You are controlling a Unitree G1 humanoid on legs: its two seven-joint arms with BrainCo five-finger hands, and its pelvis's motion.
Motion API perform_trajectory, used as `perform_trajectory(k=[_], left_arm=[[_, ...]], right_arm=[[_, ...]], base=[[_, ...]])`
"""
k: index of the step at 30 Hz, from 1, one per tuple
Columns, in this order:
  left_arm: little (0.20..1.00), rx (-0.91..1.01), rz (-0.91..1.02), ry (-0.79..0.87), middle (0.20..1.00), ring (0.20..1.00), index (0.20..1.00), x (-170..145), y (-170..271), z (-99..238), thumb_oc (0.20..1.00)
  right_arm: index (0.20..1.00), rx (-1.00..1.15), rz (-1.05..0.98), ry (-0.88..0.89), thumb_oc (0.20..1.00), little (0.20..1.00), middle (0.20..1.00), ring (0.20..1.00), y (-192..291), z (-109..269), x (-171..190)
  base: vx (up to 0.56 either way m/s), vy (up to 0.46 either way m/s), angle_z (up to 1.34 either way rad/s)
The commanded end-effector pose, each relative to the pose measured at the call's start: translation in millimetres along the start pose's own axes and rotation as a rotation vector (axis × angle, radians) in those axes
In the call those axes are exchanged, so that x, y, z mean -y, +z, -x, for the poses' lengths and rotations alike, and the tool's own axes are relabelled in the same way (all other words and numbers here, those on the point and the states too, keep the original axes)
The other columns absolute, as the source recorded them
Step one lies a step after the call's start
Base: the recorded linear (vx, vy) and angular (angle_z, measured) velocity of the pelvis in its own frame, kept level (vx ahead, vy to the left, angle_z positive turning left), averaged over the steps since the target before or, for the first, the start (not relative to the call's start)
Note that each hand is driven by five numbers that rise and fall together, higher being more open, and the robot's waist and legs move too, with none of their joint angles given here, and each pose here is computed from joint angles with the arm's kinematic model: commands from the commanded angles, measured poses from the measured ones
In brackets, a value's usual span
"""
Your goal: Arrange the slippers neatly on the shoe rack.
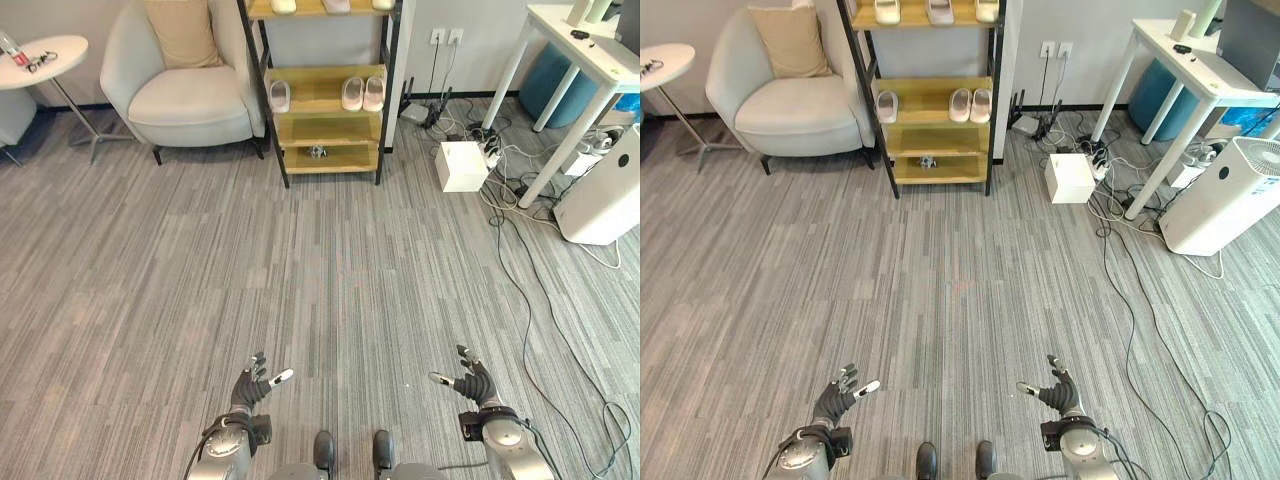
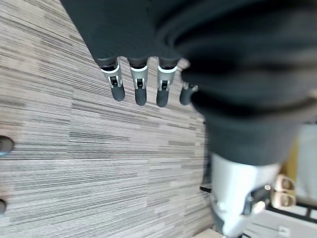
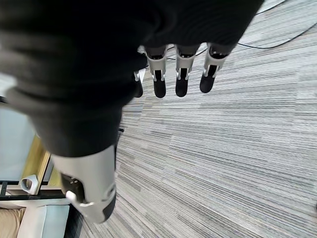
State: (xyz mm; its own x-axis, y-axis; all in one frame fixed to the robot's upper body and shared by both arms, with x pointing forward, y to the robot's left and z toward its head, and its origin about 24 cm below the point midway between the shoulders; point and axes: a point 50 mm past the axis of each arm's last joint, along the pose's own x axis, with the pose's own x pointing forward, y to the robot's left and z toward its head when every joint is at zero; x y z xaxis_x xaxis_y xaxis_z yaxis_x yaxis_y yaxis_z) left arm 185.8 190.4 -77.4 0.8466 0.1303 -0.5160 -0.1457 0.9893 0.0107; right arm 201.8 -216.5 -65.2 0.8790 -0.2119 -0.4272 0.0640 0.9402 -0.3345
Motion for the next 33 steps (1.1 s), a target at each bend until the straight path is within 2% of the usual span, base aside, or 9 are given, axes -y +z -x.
perform_trajectory(k=[1, 9, 17, 25, 33], left_arm=[[1.0, 0.181, -0.017, 0.027, 1.0, 1.0, 1.0, -7.5, 41.8, -12.3, 1.0], [1.0, 0.258, -0.05, 0.035, 1.0, 1.0, 1.0, -7.3, 63.4, -18.7, 1.0], [1.0, 0.242, -0.016, 0.055, 1.0, 1.0, 1.0, -12.8, 55.5, -14.9, 1.0], [1.0, 0.279, 0.051, 0.081, 1.0, 1.0, 1.0, -14.3, 67.6, -17.7, 1.0], [1.0, 0.3, 0.02, 0.079, 1.0, 1.0, 1.0, -6.0, 75.8, -22.6, 1.0]], right_arm=[[1.0, 0.139, -0.02, -0.058, 1.0, 1.0, 1.0, 1.0, 33.0, -9.9, 10.7], [1.0, 0.135, 0.008, -0.106, 1.0, 1.0, 1.0, 1.0, 32.2, -10.3, 24.0], [1.0, 0.085, 0.053, -0.112, 1.0, 1.0, 1.0, 1.0, 9.9, 3.3, 39.5], [1.0, 0.118, 0.022, -0.116, 1.0, 1.0, 1.0, 1.0, 19.1, -0.6, 40.9], [1.0, 0.085, 0.002, -0.179, 1.0, 1.0, 1.0, 1.0, 14.0, -4.0, 45.2]], base=[[-0.04, 0.112, 0.02], [0.2, 0.037, 0.0], [0.41, -0.258, 0.37], [0.21, -0.191, -0.02], [0.32, 0.062, -0.2]])
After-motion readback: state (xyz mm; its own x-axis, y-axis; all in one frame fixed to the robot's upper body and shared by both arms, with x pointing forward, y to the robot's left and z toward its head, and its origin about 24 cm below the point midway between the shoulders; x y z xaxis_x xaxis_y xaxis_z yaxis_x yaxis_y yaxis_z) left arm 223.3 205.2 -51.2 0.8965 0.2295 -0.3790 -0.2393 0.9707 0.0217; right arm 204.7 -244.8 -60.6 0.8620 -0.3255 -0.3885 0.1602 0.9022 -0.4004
